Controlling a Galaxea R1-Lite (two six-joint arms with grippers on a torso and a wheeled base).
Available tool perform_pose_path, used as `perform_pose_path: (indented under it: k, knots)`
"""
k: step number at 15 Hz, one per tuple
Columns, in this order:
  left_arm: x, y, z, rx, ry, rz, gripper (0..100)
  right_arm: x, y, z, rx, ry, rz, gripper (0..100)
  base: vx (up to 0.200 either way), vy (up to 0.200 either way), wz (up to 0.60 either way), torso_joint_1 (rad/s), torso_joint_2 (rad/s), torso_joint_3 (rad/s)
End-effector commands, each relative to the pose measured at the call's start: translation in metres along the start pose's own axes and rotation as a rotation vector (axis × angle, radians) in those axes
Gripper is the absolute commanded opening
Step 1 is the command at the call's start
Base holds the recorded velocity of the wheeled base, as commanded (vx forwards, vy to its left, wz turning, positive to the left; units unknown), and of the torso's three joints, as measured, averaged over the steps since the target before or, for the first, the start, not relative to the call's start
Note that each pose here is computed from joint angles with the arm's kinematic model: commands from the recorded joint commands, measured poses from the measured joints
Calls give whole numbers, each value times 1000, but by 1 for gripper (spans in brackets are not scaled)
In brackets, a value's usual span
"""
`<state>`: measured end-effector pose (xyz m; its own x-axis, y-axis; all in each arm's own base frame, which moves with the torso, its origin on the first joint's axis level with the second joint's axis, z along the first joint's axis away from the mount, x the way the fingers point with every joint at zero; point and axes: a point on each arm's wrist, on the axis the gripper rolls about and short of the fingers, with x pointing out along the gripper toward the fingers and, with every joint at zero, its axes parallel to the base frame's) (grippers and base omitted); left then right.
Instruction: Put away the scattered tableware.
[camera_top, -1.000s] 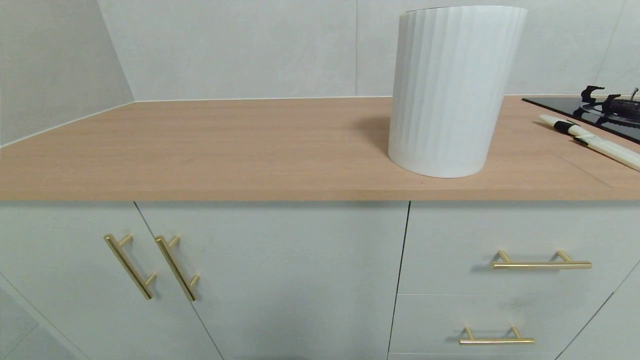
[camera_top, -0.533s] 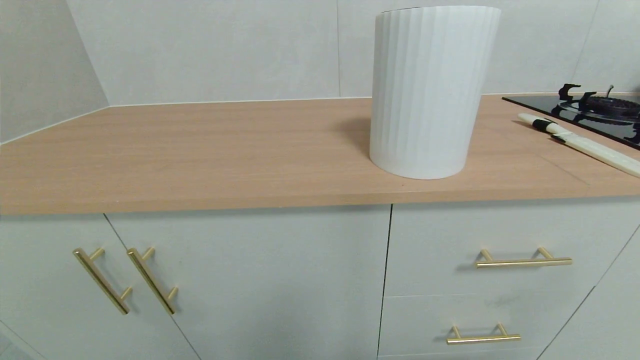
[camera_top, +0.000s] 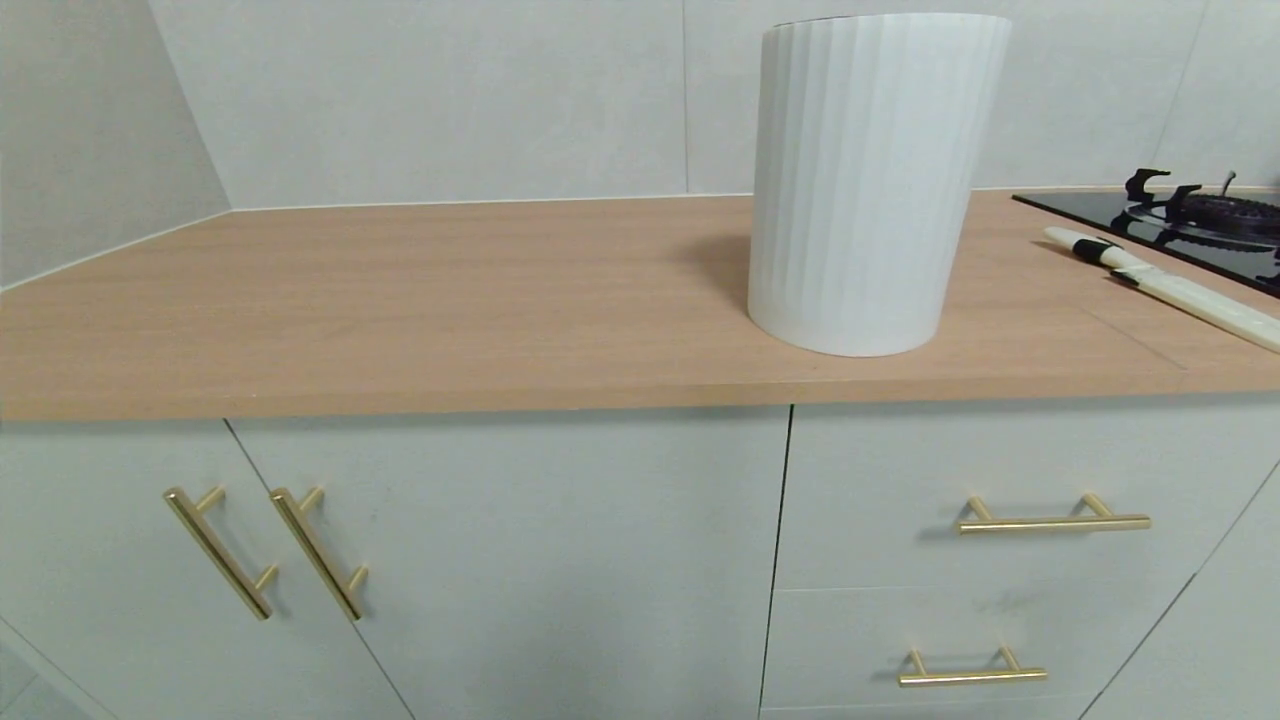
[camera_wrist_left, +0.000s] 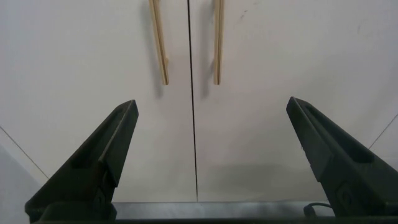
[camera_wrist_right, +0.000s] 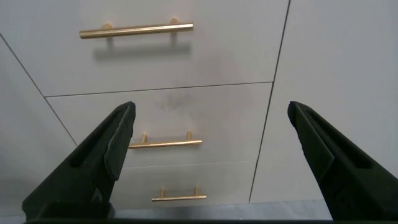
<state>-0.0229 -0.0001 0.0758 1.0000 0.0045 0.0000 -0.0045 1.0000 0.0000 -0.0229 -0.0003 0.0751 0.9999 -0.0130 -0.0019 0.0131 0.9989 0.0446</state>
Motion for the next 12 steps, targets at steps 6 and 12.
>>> perform_pose_path:
  k: [6,12]
  knots:
    - [0,0,0,0,2,0,100,0,0,0,-3,1,-1,100,0,-167,0,3,5,4]
    - [0,0,0,-2,2,2,100,0,0,0,-5,1,-1,100,0,-167,0,0,4,4]
